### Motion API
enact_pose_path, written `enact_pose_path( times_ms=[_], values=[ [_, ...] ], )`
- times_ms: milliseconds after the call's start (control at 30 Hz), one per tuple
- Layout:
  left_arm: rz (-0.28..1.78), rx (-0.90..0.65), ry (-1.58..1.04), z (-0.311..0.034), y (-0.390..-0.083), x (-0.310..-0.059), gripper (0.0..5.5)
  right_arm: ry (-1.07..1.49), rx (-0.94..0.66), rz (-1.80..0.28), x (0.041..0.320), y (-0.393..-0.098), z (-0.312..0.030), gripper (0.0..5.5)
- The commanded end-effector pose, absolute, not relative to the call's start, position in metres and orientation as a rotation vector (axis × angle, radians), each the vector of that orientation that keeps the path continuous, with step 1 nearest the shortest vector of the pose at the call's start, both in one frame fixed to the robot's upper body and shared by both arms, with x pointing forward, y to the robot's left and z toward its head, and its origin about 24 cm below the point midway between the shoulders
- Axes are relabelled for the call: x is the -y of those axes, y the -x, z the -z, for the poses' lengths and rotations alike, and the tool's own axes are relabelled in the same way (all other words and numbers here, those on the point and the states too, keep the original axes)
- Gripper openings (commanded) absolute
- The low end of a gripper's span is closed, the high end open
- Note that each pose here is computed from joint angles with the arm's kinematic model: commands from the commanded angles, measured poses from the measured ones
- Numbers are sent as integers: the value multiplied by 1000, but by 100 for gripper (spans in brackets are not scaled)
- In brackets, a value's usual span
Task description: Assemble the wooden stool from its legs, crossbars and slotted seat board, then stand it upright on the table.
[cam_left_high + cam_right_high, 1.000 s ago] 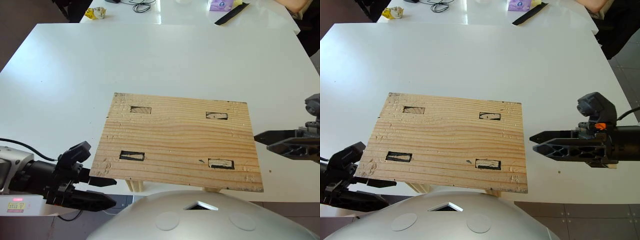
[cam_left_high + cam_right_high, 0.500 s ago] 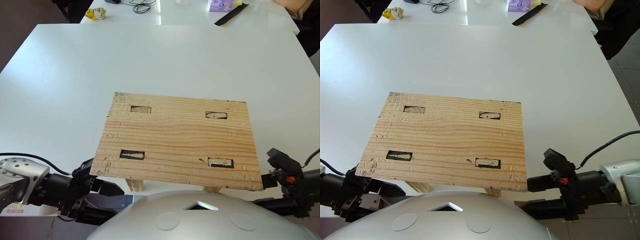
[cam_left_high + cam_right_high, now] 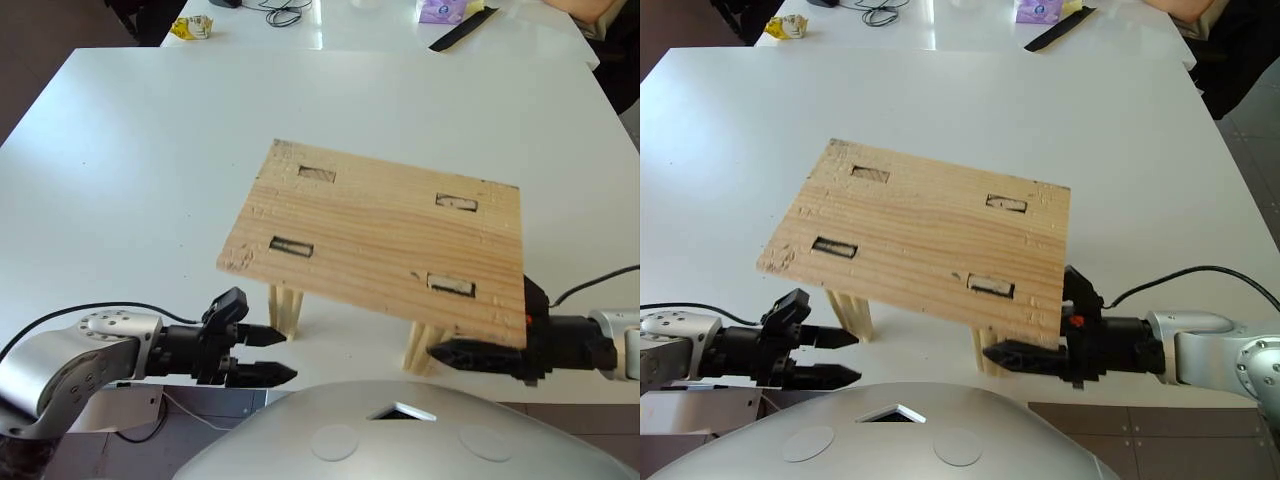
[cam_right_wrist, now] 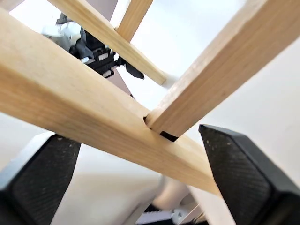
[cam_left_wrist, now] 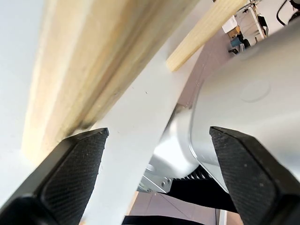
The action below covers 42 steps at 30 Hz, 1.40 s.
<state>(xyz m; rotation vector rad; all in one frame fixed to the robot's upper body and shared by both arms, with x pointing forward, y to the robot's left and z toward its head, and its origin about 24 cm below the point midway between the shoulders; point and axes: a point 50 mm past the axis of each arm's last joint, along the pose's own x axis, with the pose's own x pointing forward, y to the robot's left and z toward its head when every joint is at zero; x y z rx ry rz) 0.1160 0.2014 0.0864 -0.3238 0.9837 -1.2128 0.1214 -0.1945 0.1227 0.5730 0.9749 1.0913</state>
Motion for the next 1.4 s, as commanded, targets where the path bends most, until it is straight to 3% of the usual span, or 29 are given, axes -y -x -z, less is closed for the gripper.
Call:
enact_pose_path(
  times_ms=[33, 467, 633, 767, 867, 1000, 1067, 1167, 1233, 1400],
  values=[
    [1167, -913, 324, -84, -133, -193, 400, -511, -852, -959, 201, -157, -124, 444],
    [1055, -699, 333, -92, -196, -175, 400, -447, -635, -828, 181, -215, -123, 444],
    [1149, -692, 339, -99, -183, -169, 400, -396, -567, -776, 185, -230, -124, 444],
    [1143, -699, 298, -105, -175, -188, 400, -373, -522, -764, 191, -235, -129, 444],
    [1039, -640, 226, -113, -183, -215, 400, -355, -539, -790, 199, -219, -128, 444],
    [868, -451, 168, -133, -201, -244, 400, -339, -593, -790, 215, -187, -120, 444],
    [726, -361, 164, -129, -208, -252, 400, -298, -585, -704, 230, -178, -112, 444],
    [374, -316, 22, -91, -219, -262, 400, -264, -485, -381, 256, -193, -88, 444],
    [249, -300, -66, -63, -220, -258, 400, -212, -402, -236, 258, -202, -70, 444],
    [58, -202, -63, -23, -228, -249, 400, -89, -318, -161, 238, -212, -35, 444]
  ],
)
